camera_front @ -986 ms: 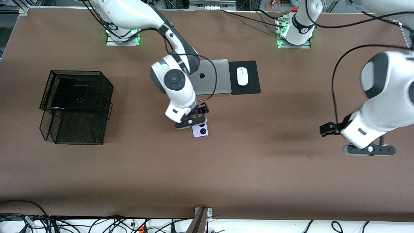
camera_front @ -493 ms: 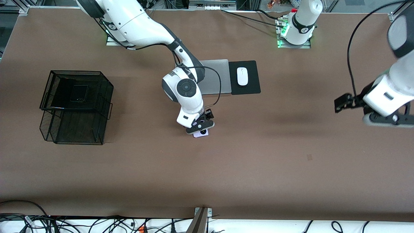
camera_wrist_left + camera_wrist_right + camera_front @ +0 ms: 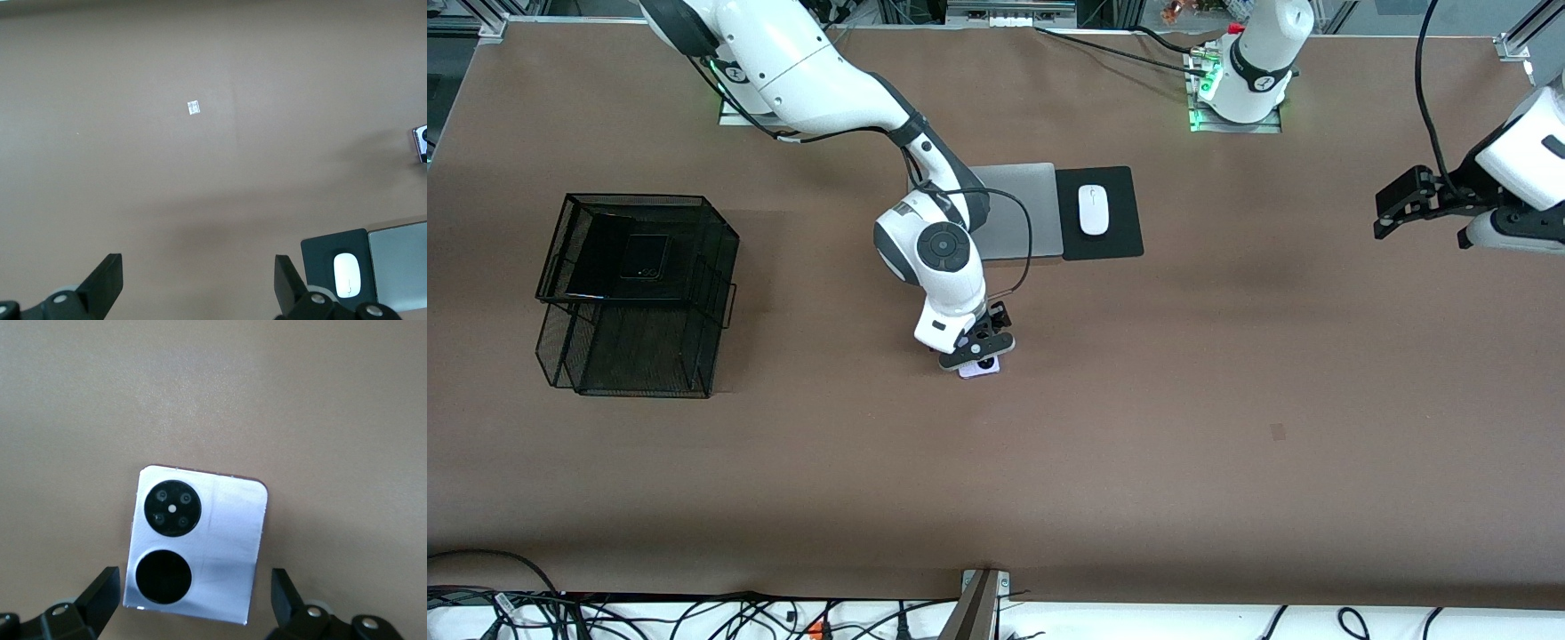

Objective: Place phones with both arms
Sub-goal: 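Grasp the white phone with the right gripper while the left gripper withdraws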

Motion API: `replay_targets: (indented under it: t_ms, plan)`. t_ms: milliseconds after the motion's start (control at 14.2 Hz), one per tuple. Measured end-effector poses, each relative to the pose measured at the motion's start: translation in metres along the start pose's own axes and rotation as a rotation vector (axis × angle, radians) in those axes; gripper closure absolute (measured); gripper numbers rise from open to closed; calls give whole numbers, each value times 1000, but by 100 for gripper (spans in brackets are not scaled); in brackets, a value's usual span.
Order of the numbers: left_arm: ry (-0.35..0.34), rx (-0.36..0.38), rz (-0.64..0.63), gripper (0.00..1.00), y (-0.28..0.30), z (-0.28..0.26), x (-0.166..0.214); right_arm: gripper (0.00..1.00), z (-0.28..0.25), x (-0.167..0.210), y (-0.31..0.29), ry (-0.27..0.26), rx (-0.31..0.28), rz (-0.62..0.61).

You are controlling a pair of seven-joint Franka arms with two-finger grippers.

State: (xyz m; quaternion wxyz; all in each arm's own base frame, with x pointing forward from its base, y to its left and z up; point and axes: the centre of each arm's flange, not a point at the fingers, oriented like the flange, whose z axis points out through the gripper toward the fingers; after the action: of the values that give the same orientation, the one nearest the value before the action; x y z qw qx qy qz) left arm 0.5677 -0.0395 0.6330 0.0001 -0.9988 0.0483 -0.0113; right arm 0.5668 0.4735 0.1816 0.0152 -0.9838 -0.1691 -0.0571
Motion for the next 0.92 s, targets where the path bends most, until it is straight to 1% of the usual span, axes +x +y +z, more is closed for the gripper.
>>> replay_targets:
  t_ms: [211, 634, 704, 775, 915]
  plan:
    - [6, -1, 1, 0, 0, -3, -2, 0, 7, 2, -2, 40, 21, 35]
    - [24, -3, -21, 0, -13, -20, -13, 1, 14, 0, -1, 43, 15, 38]
    - [25, -3, -31, 0, -19, -21, -14, 4, 14, 0, -1, 43, 13, 36]
    - [24, -3, -41, 0, -24, -20, -14, 14, 12, 1, -1, 45, 11, 38]
    - [15, -3, -47, 0, -27, -16, -14, 15, 12, 2, -1, 46, 13, 38]
